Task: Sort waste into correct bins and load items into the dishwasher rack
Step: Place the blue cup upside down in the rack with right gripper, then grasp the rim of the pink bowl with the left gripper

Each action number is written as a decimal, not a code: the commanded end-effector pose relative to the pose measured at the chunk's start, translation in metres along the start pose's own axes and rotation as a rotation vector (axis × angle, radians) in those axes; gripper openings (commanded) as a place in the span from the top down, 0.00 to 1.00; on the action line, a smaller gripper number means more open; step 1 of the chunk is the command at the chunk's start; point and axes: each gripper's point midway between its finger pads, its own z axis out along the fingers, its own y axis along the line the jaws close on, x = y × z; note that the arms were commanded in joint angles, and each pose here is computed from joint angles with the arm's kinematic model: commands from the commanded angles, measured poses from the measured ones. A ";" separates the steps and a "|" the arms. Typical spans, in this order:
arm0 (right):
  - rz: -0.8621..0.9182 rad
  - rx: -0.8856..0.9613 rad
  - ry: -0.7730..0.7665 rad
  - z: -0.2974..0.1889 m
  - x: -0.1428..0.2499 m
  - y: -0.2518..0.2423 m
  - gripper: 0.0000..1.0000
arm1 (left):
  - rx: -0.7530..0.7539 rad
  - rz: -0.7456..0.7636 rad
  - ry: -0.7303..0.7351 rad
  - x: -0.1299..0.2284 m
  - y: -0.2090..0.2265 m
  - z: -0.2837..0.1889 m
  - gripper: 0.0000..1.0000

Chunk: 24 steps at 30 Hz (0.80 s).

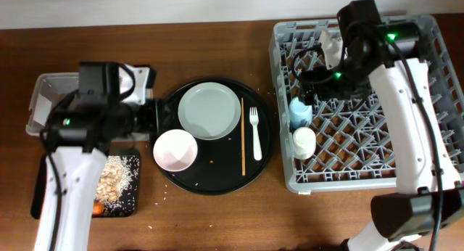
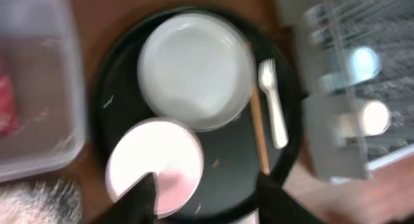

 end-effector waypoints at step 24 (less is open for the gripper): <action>-0.001 -0.082 0.011 -0.002 0.004 0.017 0.01 | -0.327 -0.216 0.161 0.113 0.095 0.108 0.61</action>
